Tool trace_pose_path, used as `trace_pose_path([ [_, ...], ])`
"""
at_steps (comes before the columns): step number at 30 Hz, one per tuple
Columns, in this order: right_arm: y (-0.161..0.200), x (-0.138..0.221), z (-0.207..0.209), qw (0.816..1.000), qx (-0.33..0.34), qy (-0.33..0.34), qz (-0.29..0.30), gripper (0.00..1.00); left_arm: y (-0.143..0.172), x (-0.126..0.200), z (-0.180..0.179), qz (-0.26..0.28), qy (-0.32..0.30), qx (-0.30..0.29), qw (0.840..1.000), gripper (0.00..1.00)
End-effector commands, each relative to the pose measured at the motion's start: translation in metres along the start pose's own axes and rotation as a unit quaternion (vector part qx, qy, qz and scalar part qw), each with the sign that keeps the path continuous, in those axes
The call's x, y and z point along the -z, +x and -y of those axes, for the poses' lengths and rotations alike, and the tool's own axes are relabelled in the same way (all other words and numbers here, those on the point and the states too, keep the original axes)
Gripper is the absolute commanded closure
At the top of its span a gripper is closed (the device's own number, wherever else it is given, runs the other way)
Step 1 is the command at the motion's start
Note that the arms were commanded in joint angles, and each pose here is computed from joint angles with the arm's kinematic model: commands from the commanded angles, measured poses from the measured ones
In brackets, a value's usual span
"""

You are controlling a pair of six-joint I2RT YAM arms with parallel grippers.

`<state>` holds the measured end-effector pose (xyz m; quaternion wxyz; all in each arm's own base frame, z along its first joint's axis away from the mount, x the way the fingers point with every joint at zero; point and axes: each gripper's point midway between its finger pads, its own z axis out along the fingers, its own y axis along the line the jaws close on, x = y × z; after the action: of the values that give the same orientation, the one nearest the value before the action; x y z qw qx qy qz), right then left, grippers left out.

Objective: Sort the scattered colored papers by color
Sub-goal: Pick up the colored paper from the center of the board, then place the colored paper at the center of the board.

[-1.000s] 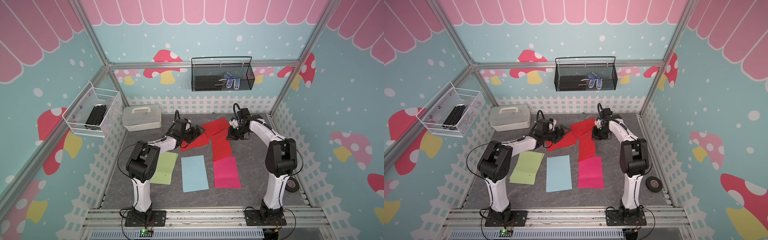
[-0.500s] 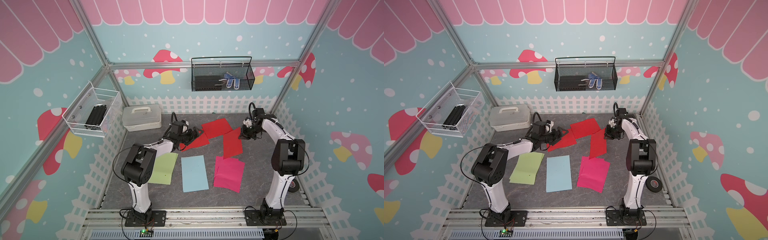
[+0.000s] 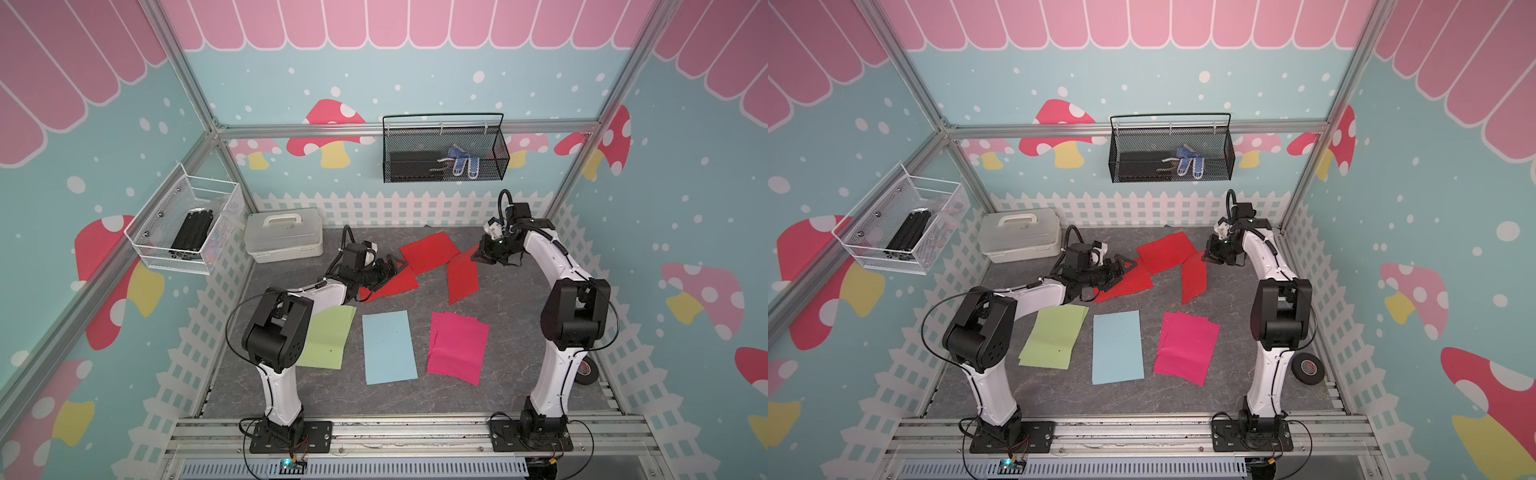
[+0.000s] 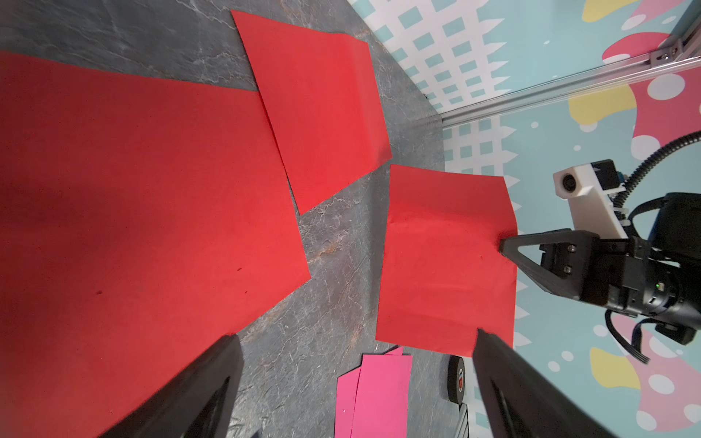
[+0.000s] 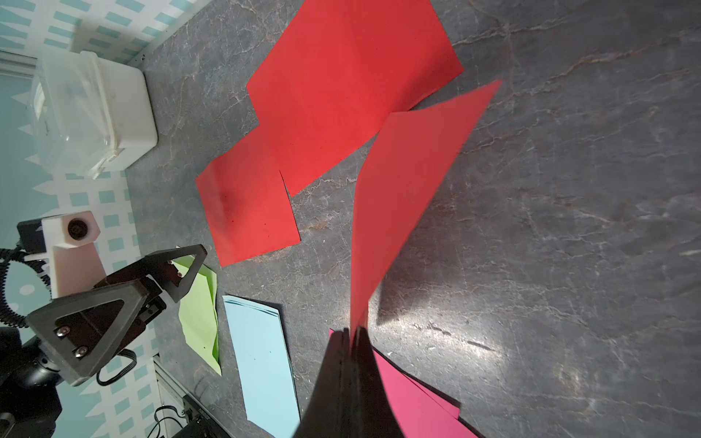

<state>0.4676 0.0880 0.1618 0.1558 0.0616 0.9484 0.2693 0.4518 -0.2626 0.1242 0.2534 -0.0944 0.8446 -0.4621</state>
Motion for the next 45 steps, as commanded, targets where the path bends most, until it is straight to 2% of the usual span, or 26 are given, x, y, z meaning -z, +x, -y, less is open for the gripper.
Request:
trace_pose_path([
  [1, 0.008, 0.034, 0.016, 0.998, 0.009, 0.062, 0.006, 1.0, -0.006, 0.003, 0.008, 0.005, 0.017, -0.01, 1.0, 0.03],
  [5, 0.006, 0.046, 0.055, 0.994, -0.011, 0.104, 0.007, 1.0, -0.007, 0.0, 0.009, 0.002, 0.022, -0.008, 1.0, 0.03],
  [11, 0.006, 0.02, 0.123, 0.986, -0.067, 0.145, -0.053, 1.0, -0.008, -0.003, 0.012, -0.003, 0.029, -0.008, 1.0, 0.02],
  [19, 0.034, -0.006, 0.183, 0.956, -0.093, 0.25, -0.122, 1.0, -0.009, -0.004, 0.013, -0.001, 0.036, -0.007, 0.999, 0.02],
  [24, 0.025, -0.009, 0.204, 0.943, -0.094, 0.291, -0.13, 1.0, -0.009, -0.007, 0.013, -0.005, 0.042, -0.003, 0.999, 0.02],
  [31, -0.01, 0.001, 0.217, 0.932, -0.074, 0.335, -0.119, 1.0, -0.007, -0.009, 0.01, -0.008, 0.045, 0.001, 0.999, 0.02],
  [36, -0.012, -0.003, 0.223, 0.927, -0.063, 0.344, -0.132, 1.0, -0.007, -0.013, 0.008, -0.009, 0.048, 0.005, 0.999, 0.02],
  [38, -0.011, -0.006, 0.225, 0.927, -0.065, 0.343, -0.135, 0.96, -0.007, -0.013, 0.008, -0.009, 0.049, 0.004, 0.999, 0.02],
  [40, -0.011, -0.009, 0.226, 0.927, -0.067, 0.344, -0.136, 0.85, -0.007, -0.012, 0.009, -0.009, 0.049, 0.002, 0.999, 0.02],
  [45, -0.008, -0.007, 0.23, 0.921, -0.072, 0.356, -0.139, 0.67, -0.007, -0.011, 0.01, -0.01, 0.05, 0.003, 0.999, 0.02],
])
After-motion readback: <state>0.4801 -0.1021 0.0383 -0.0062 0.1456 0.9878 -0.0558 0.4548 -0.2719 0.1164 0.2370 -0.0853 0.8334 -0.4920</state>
